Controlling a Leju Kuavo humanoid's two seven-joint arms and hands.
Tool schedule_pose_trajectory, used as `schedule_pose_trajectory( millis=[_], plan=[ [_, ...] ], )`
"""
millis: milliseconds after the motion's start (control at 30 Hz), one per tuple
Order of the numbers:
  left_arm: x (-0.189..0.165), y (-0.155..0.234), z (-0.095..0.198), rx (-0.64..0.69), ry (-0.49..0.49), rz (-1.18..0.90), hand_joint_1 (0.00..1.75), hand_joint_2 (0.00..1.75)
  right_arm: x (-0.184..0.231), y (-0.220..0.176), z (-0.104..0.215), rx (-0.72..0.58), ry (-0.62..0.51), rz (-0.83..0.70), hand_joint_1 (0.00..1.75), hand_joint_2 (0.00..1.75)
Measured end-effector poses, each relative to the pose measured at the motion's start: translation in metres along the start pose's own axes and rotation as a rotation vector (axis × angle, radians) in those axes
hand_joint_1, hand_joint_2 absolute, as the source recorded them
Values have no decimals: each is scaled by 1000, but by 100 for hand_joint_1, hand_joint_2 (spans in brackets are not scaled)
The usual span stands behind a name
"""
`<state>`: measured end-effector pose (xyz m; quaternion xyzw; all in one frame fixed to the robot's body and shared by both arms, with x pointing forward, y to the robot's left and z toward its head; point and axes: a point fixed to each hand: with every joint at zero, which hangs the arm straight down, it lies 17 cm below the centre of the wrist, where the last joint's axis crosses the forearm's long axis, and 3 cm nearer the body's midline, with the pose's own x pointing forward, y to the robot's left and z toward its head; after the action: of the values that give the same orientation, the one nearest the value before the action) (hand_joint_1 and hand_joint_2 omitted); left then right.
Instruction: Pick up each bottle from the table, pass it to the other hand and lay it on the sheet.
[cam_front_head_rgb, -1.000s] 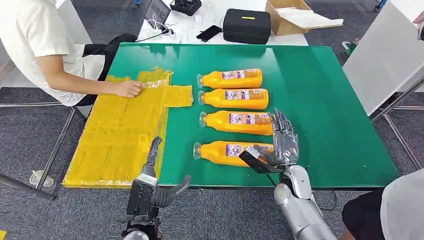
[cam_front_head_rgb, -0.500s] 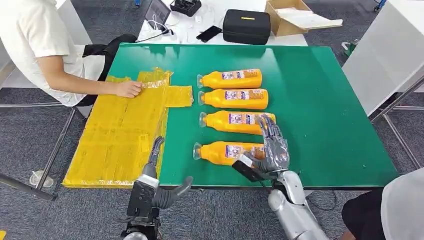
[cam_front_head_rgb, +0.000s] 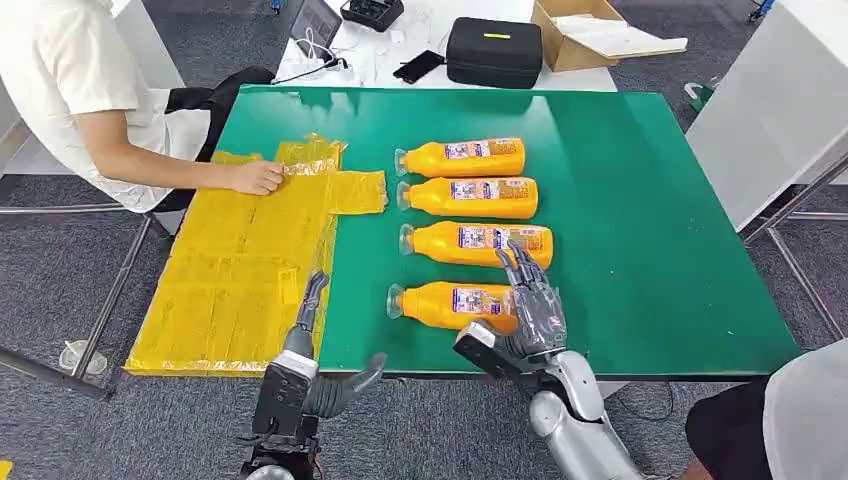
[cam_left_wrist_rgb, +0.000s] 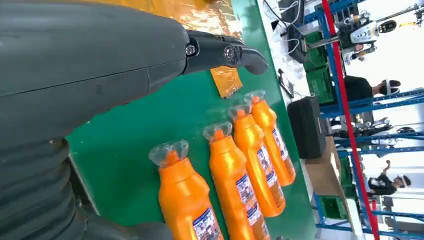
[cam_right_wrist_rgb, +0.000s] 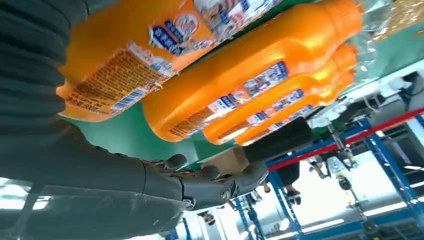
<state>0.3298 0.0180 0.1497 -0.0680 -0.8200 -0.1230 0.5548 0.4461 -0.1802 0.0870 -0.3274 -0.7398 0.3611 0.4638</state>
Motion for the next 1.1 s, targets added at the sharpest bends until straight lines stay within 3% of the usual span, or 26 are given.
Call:
schedule_pose_trajectory(
  millis=[233,533,1100],
  plan=[
    [4,5,-1,16,-10,3,0,175,6,0,1,0,-15,-1,0,175],
    [8,4,-1,14,-29,-1,0,175,15,31,11,142,-33,-65,0,175],
    [15,0,-3,-4,-58,5,0,175,34,57,25,237,-93,-136,0,175]
  ],
)
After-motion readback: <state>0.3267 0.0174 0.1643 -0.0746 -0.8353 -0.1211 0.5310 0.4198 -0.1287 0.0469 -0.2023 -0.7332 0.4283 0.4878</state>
